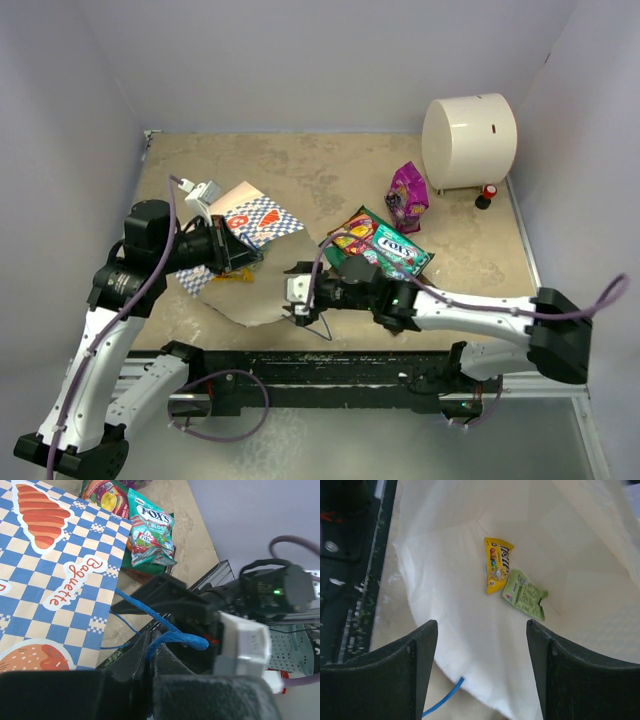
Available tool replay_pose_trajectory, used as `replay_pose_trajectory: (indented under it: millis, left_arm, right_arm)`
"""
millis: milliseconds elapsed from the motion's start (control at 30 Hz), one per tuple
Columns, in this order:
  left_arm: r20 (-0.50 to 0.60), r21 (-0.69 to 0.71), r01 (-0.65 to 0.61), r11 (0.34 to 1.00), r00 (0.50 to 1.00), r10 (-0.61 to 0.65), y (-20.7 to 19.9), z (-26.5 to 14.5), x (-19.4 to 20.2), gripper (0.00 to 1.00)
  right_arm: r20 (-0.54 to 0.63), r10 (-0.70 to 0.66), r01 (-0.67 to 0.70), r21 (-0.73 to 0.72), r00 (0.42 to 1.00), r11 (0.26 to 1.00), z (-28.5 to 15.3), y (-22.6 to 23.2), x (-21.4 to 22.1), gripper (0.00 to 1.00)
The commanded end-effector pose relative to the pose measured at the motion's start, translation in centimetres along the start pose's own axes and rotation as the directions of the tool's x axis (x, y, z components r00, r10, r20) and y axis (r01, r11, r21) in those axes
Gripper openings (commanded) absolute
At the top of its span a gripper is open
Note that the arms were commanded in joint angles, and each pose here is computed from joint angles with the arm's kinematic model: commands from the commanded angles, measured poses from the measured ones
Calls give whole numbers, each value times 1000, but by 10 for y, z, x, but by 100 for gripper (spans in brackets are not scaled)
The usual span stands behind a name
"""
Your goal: Take the snacks out of the paper bag
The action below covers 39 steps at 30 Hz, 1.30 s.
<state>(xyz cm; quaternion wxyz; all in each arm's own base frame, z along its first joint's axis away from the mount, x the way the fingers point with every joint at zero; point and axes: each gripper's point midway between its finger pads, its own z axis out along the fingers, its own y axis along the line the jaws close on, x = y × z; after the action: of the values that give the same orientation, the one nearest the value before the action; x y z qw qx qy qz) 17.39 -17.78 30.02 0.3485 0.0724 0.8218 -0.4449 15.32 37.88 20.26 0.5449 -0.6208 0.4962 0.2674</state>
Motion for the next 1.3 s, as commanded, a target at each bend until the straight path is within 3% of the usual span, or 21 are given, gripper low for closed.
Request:
replay_pose_trajectory:
  millis: [0,133,267,500,733,1267]
  left_arm:
    - [-21,18,20,1000,1000,-20,-5,-6,9,0]
    - [-6,-11,37,999,999,-37,-3,-11,13,0]
    - [31,-27,51,998,998,-50,-3,-15,9,0]
    - [61,-36,86,996,995,-83,0,-12,5,0]
    - [63,-45,90,995,994,-88,-1,-11,-2,0]
    - [53,-64,79,995,996,-76,-1,-12,-5,0]
  right_arm:
    - [165,-265,260,53,950,964,35,-12,-21,73]
    - [154,-247,248,8,957,969,78,-1,7,66]
    - [231,-108,89,89,967,992,107,-7,13,61]
    - [343,85,-167,216,936,962,147,-30,23,71]
    - [361,142,-241,245,922,939,183,-41,31,79]
    - [215,231,-281,241,949,929,225,-24,99,71]
